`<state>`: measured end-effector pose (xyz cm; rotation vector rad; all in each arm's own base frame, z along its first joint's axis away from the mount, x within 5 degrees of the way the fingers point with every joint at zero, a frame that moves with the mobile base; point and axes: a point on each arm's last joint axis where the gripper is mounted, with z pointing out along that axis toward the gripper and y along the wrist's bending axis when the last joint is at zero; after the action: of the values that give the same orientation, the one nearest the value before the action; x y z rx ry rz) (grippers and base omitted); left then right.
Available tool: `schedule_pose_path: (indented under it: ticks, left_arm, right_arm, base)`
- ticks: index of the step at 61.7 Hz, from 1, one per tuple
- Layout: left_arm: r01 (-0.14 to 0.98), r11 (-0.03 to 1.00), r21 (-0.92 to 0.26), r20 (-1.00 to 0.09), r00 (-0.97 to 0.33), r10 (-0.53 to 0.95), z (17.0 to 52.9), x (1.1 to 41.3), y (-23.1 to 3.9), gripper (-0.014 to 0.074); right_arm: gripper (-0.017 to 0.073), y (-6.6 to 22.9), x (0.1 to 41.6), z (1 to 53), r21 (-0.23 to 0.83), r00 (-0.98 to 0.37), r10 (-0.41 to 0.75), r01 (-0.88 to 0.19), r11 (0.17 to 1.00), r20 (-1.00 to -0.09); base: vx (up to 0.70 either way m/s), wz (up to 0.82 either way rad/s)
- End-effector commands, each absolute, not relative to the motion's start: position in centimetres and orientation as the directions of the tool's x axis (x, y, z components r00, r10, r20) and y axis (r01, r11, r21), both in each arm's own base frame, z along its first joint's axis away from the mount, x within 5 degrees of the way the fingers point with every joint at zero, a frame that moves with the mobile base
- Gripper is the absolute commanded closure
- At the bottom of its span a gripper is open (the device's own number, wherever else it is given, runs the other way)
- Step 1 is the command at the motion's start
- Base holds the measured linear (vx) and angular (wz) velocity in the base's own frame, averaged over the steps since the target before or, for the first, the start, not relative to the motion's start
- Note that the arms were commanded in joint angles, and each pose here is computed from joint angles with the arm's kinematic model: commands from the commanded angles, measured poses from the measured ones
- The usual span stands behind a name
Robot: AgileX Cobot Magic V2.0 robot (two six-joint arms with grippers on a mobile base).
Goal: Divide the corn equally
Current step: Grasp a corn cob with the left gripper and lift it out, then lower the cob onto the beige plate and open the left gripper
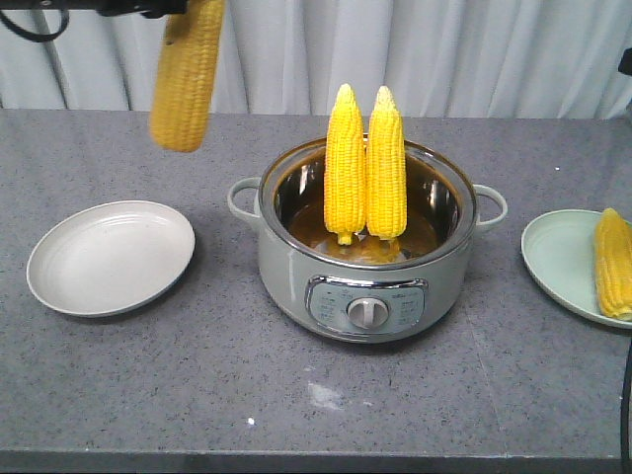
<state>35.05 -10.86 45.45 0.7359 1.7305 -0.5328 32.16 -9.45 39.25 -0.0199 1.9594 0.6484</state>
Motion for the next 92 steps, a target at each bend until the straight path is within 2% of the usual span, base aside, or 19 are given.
schedule_pose_path:
  ticks: [1,8,14,23,37,51,81,92]
  left_arm:
    - [0.623,0.781,0.044,-0.935,-0.250,0.251,45.9,34.8,-8.7,0.0602]
    - [0.485,0.875,0.001,-0.875,-0.424,0.236,43.2,37.1,-6.6,0.0602]
    - [0.402,0.915,-0.040,-0.831,-0.522,0.193,40.7,39.0,-5.6,0.0602]
    - [0.342,0.936,-0.078,-0.736,-0.654,0.177,36.4,41.3,-5.1,0.0602]
    - [0.324,0.933,-0.154,-0.584,-0.792,0.179,31.1,43.1,-5.4,0.0602]
    - [0.321,0.930,-0.176,-0.516,-0.835,0.191,28.7,43.7,-5.5,0.0602]
    - [0.329,0.926,-0.185,-0.487,-0.849,0.204,28.5,43.5,-5.5,0.0586]
    - [0.327,0.925,-0.193,-0.486,-0.851,0.199,28.6,43.4,-5.5,0.0554]
  right_arm:
    - [-0.0031,-8.0,30.3,43.2,0.414,-0.354,0.279,-0.397,0.819,-0.893]
    - [-0.0031,-7.1,29.1,44.8,0.395,-0.295,0.282,-0.463,0.794,-0.913]
    - [-0.0031,-6.6,28.5,45.6,0.374,-0.267,0.273,-0.489,0.788,-0.924]
    - [-0.0031,-6.4,28.2,45.7,0.360,-0.263,0.257,-0.507,0.783,-0.930]
    - [-0.0031,-6.3,28.1,45.7,0.360,-0.270,0.251,-0.518,0.776,-0.929]
    - [-0.0031,-6.3,28.1,45.7,0.354,-0.265,0.247,-0.520,0.777,-0.932]
    - [-0.0031,-6.2,28.1,45.7,0.354,-0.265,0.247,-0.521,0.777,-0.932]
    - [-0.0031,-6.2,28.1,45.7,0.354,-0.265,0.247,-0.521,0.777,-0.932]
  base:
    - [0.00,0.00]
    - [0.00,0.00]
    - [0.00,0.00]
    - [0.00,0.00]
    - [0.00,0.00]
    - [0.00,0.00]
    - [0.00,0.00]
    - [0.00,0.00]
